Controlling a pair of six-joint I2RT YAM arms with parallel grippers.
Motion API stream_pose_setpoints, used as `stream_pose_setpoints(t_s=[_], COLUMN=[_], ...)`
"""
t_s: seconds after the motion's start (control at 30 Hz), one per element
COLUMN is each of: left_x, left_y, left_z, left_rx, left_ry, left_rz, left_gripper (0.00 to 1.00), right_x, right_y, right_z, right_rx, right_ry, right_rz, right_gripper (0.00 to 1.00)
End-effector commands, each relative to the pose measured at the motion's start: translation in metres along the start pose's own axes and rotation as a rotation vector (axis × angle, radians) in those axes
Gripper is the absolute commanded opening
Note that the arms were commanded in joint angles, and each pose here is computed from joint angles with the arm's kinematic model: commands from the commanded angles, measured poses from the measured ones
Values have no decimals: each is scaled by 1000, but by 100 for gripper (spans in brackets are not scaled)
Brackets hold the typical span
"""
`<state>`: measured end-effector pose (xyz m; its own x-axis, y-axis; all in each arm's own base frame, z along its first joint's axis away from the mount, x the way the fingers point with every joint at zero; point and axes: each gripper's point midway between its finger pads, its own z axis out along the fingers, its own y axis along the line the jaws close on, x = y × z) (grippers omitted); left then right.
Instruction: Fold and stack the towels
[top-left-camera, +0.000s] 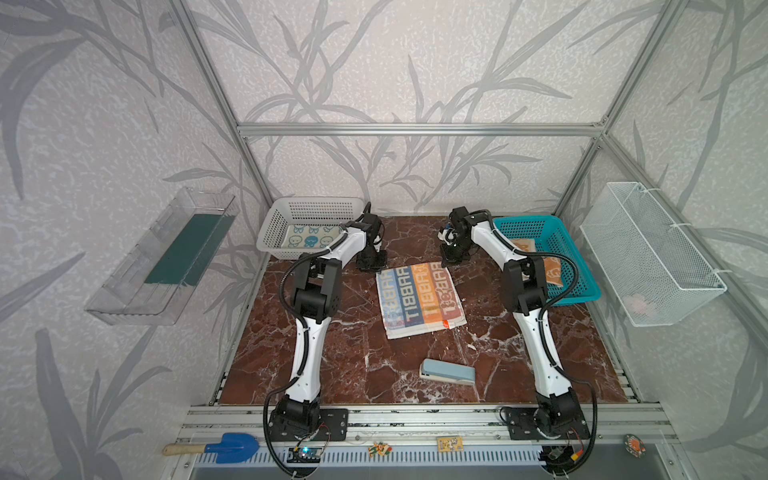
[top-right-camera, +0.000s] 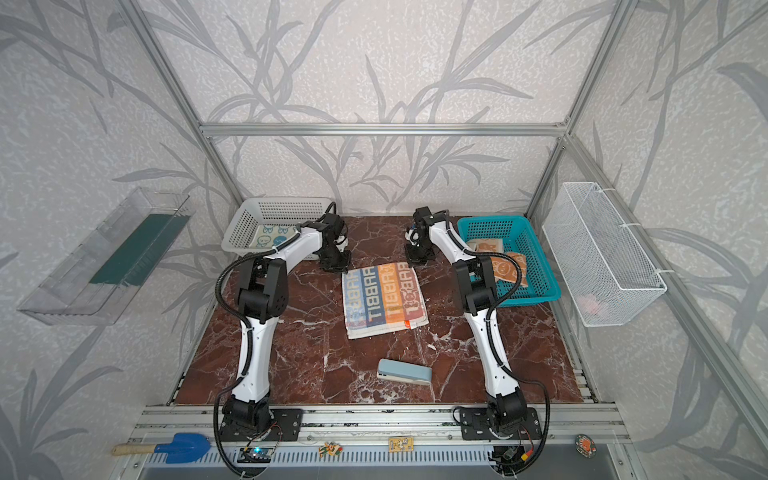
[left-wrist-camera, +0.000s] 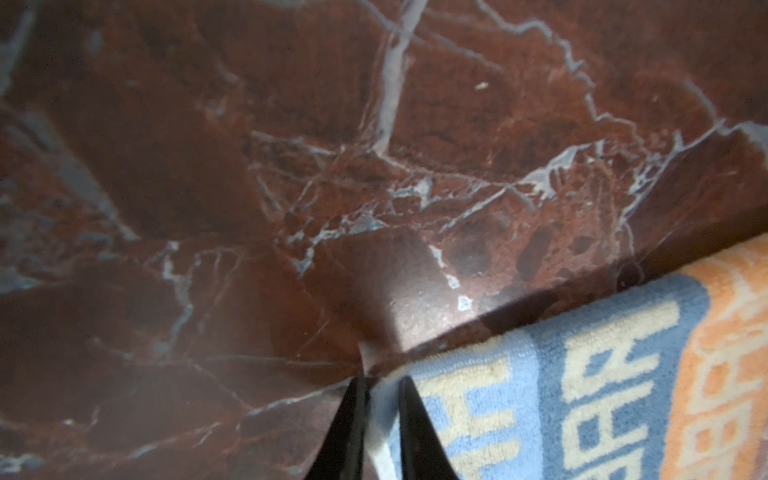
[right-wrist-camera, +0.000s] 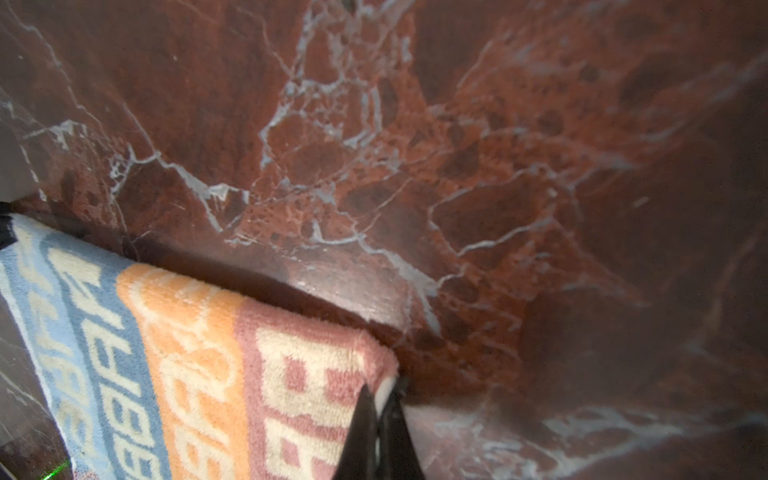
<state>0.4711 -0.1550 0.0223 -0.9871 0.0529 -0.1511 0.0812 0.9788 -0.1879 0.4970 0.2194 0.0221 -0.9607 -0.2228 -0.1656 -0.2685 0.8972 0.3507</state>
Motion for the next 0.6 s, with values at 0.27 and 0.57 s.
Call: stream_pose_setpoints(t_s=[0.27, 0.57], left_x=[-10, -46], left_y=[3, -15], left_z=[-14, -71], left_rx=[-37, -6], left_ry=[-14, -212], left_rz=[63, 138], left_gripper=[0, 0], right_x=[-6, -3], right_y=[5, 14], right_z=[-42, -79], right_rx=[-39, -107], right_ry=[-59, -129], right_rz=[46, 75], right_gripper=[0, 0])
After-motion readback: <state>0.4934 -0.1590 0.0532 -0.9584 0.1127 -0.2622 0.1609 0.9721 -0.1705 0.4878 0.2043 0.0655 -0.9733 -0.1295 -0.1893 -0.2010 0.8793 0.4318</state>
